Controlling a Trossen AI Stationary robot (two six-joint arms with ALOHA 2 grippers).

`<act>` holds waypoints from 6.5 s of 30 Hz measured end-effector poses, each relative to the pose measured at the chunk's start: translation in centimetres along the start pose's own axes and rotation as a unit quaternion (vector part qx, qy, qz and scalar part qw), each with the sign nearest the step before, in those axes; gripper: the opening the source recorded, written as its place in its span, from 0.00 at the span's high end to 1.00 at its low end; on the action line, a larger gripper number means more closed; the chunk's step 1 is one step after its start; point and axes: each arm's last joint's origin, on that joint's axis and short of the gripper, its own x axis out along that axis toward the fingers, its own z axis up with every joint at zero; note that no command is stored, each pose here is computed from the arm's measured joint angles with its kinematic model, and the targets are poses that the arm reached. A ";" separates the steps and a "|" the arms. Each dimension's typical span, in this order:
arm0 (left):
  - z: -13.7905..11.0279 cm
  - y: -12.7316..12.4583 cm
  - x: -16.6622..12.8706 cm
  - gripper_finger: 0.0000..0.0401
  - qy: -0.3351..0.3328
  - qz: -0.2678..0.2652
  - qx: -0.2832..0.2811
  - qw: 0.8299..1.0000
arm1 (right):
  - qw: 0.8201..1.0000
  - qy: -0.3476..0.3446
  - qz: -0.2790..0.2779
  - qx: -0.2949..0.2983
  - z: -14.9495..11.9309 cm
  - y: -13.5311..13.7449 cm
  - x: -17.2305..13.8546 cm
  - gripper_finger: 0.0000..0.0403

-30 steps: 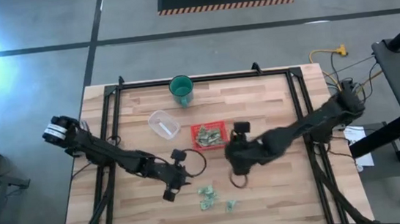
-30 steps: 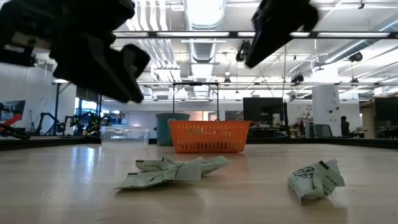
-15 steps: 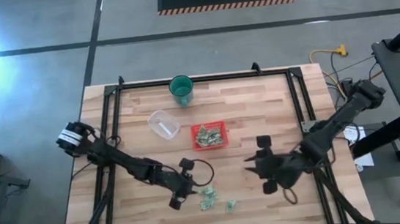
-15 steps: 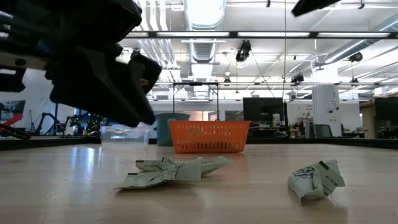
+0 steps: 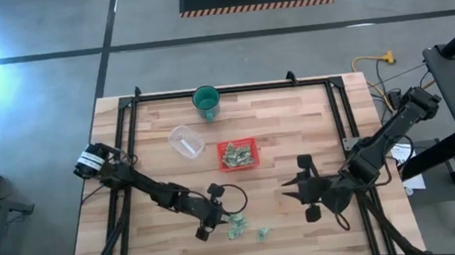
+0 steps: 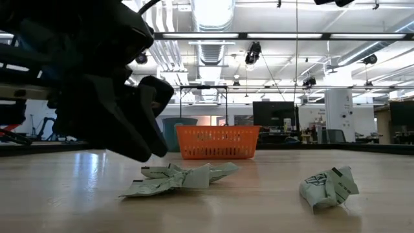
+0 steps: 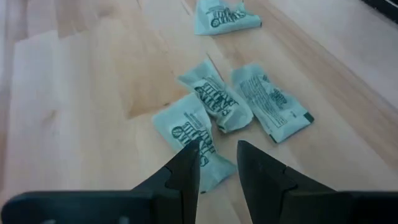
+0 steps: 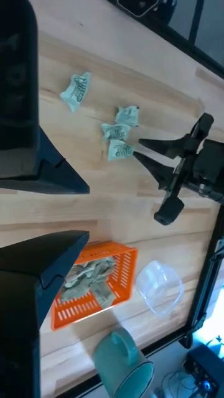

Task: Pick and place items into bin
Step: Put the stevia packet into the orange bin

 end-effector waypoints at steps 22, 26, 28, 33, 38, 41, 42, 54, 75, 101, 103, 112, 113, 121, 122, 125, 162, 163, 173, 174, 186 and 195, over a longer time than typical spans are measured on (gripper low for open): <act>-0.7 -0.1 0.8 0.77 0.015 -0.010 0.001 1.000 | 1.000 -0.001 0.001 0.000 0.2 0.0 0.0 0.80; -0.7 -0.1 0.8 0.79 0.016 -0.009 0.001 1.000 | 1.000 -0.001 0.001 0.000 0.2 0.0 0.0 0.81; -0.8 -0.1 0.8 0.82 0.017 -0.009 0.003 1.000 | 1.000 -0.001 0.001 0.000 0.2 0.0 0.0 0.81; -0.8 0.0 0.8 0.96 0.020 -0.007 0.008 1.000 | 1.000 -0.001 0.001 -0.004 0.2 0.0 0.0 0.82; -0.8 0.1 0.8 0.98 0.021 0.014 0.017 1.000 | 1.000 0.000 0.001 -0.004 0.2 0.0 0.0 0.82; -0.7 0.2 0.7 0.98 0.022 0.041 0.022 0.999 | 1.000 0.000 0.001 -0.004 0.2 0.0 0.0 0.82; -0.6 0.3 0.6 0.98 0.021 0.049 0.027 0.998 | 1.000 0.000 0.001 -0.004 0.2 0.0 0.0 0.82; 0.8 0.7 -0.4 1.00 -0.003 0.108 0.050 0.993 | 1.000 0.001 0.001 -0.005 0.2 0.1 0.0 0.82; 3.1 9.8 -5.3 1.00 -0.007 0.268 0.079 0.960 | 1.000 0.000 0.002 -0.002 0.2 0.1 0.0 0.82; 2.4 12.4 -5.8 0.79 0.003 0.317 0.028 0.948 | 1.000 -0.001 0.002 -0.002 0.1 0.1 0.0 0.82; 2.4 12.3 -5.8 0.77 0.003 0.317 0.028 0.948 | 1.000 -0.008 0.004 0.002 -0.1 0.2 0.3 0.82; 3.2 9.3 -7.5 0.75 0.021 0.273 0.031 0.961 | 0.991 -0.047 0.094 -0.077 -1.5 2.8 3.5 0.82; 3.2 8.9 -7.8 0.75 0.027 0.265 0.028 0.964 | 0.988 -0.045 0.126 -0.079 -1.6 3.2 3.8 0.82; 4.3 5.9 -9.9 0.75 -0.006 0.228 0.035 0.973 | 0.961 -0.061 0.249 -0.101 -0.7 6.0 5.7 0.82; 4.3 5.7 -10.0 0.75 -0.009 0.225 0.037 0.974 | 0.961 -0.061 0.248 -0.107 -0.6 6.4 6.2 0.82; 4.6 5.3 -10.3 0.75 -0.017 0.220 0.040 0.975 | 0.960 -0.055 0.246 -0.125 -0.4 7.3 7.3 0.82; 4.1 5.0 -10.3 0.75 -0.014 0.216 0.035 0.976 | 0.971 0.111 0.200 -0.070 -3.0 10.0 14.7 0.63; 4.1 5.0 -10.3 0.75 -0.015 0.216 0.035 0.976 | 0.971 0.112 0.199 -0.072 -3.1 9.9 14.7 0.63; 4.1 5.0 -10.3 0.75 -0.013 0.216 0.035 0.976 | 0.969 0.113 0.201 -0.087 -4.3 10.3 16.5 0.64; 4.1 5.0 -10.3 0.75 -0.013 0.216 0.035 0.976 | 0.969 0.112 0.201 -0.089 -4.3 10.3 16.5 0.64; 4.0 5.0 -10.3 0.75 -0.012 0.216 0.035 0.976 | 0.968 0.115 0.199 -0.103 -4.6 10.1 16.6 0.73; 4.0 5.0 -10.3 0.75 -0.012 0.216 0.035 0.976 | 0.965 0.114 0.200 -0.124 -4.9 9.9 16.6 0.83</act>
